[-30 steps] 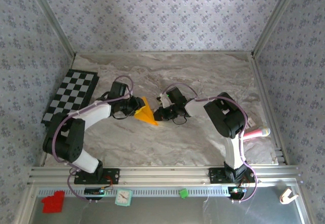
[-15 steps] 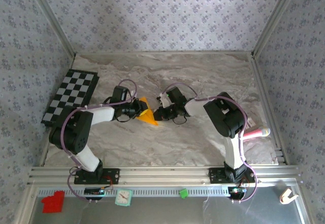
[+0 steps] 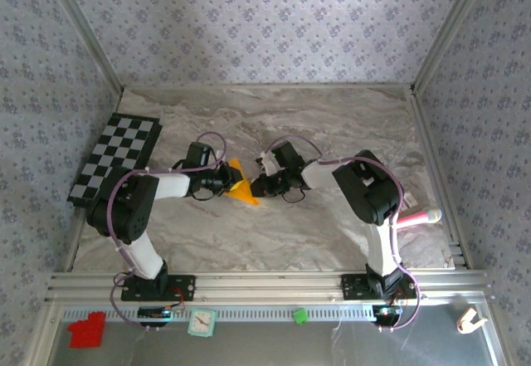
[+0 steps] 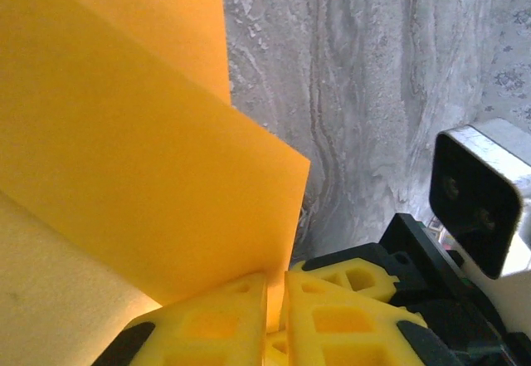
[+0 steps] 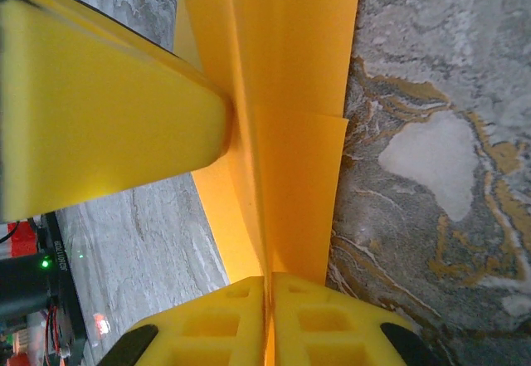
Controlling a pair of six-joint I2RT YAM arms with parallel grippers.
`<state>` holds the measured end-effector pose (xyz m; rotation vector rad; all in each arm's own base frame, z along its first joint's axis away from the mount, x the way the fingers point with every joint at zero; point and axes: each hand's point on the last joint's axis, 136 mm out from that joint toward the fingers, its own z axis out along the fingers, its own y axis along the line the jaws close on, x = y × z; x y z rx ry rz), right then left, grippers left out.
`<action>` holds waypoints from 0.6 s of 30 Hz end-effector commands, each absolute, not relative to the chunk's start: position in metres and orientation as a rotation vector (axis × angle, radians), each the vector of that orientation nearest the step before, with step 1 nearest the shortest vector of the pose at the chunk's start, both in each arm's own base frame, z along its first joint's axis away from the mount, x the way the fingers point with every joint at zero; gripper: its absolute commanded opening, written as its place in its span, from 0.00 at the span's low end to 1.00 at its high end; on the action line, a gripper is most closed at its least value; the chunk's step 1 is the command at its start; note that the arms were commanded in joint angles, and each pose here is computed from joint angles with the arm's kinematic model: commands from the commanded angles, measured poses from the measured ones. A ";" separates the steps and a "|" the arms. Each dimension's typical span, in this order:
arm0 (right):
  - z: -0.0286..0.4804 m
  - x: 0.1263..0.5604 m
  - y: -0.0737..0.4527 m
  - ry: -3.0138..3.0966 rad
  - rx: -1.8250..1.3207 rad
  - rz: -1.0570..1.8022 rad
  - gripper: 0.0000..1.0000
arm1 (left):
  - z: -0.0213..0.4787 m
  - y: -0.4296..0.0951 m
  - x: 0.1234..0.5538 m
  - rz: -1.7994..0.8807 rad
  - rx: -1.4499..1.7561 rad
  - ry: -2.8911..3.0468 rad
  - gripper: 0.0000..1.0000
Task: Fold a paper plane with a square sheet of paper (pick it up from the middle)
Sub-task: Fourth fold the wing at the center of the table.
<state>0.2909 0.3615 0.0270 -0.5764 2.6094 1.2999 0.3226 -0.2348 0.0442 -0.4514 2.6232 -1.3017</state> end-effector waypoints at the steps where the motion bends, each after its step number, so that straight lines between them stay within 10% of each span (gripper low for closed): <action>1: -0.004 0.280 0.350 2.749 -0.519 1.240 0.11 | 0.036 -0.232 0.322 -1.272 -0.473 2.645 0.14; 18: 0.024 0.276 0.352 2.719 -0.508 1.308 0.15 | 0.038 -0.234 0.322 -1.282 -0.455 2.654 0.13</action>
